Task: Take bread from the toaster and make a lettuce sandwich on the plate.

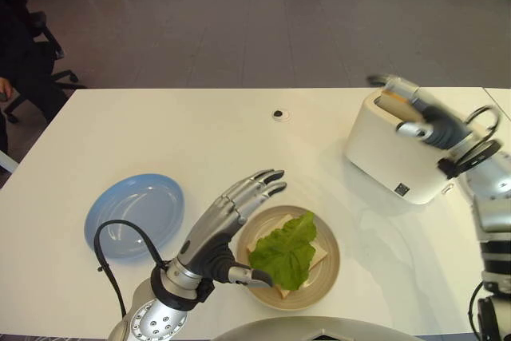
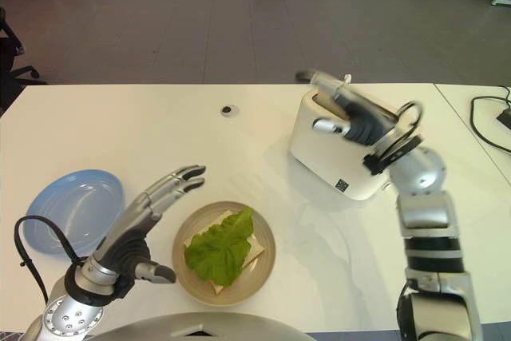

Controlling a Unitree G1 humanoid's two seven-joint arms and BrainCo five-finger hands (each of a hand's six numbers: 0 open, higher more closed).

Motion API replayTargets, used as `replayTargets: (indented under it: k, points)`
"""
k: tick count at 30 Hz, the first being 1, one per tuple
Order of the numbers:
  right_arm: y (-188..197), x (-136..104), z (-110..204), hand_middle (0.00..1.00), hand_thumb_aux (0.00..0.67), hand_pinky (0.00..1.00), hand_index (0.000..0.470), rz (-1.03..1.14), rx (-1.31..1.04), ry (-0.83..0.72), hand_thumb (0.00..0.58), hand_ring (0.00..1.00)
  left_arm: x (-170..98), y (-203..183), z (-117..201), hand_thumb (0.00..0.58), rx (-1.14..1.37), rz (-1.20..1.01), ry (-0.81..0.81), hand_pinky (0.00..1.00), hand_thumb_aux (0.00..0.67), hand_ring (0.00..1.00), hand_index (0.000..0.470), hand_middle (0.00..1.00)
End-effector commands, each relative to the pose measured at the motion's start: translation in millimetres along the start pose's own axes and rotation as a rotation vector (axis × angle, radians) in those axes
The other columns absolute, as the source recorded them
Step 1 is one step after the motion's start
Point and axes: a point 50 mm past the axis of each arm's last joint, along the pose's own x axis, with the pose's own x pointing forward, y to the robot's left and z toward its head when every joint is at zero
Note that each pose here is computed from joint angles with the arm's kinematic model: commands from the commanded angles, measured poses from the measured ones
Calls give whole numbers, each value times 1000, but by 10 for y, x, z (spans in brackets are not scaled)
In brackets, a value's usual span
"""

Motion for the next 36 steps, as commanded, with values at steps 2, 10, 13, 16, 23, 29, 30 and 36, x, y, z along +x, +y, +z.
replayTargets:
  k: [2, 10, 13, 16, 23, 29, 30, 36]
  points:
    - [-127, -50, -474, 0, 0, 0, 0, 96, -346, 221, 0, 0, -66, 17, -264, 0, -175, 139, 105, 0, 0, 0, 0, 0]
    - [-76, -229, -861, 0, 66, 0, 46, 135, -355, 366, 108, 0, -79, -44, -322, 0, -211, 145, 111, 0, 0, 0, 0, 0]
    - [30, -232, -873, 0, 166, 0, 116, 170, -334, 352, 251, 0, -89, -33, -323, 0, -208, 150, 108, 0, 0, 0, 0, 0]
    - [124, -219, -854, 0, 365, 0, 256, 194, -304, 324, 460, 0, -91, -34, -325, 0, -192, 141, 106, 0, 0, 0, 0, 0]
    - [221, -168, -787, 0, 670, 0, 470, 190, -216, 264, 580, 0, -91, -42, -363, 0, -181, 139, 111, 0, 0, 0, 0, 0]
    - [-112, -133, -878, 0, 670, 0, 470, -12, 64, 345, 580, 0, -92, -42, -397, 0, -215, 146, 114, 0, 0, 0, 0, 0]
    - [-256, -142, -899, 0, 670, 0, 470, -62, 148, 359, 580, 0, -93, -38, -401, 0, -216, 149, 113, 0, 0, 0, 0, 0]
    - [-982, -65, -599, 0, 670, 0, 470, -132, 547, 169, 580, 0, -138, -7, -382, 0, -189, 173, 115, 0, 0, 0, 0, 0]
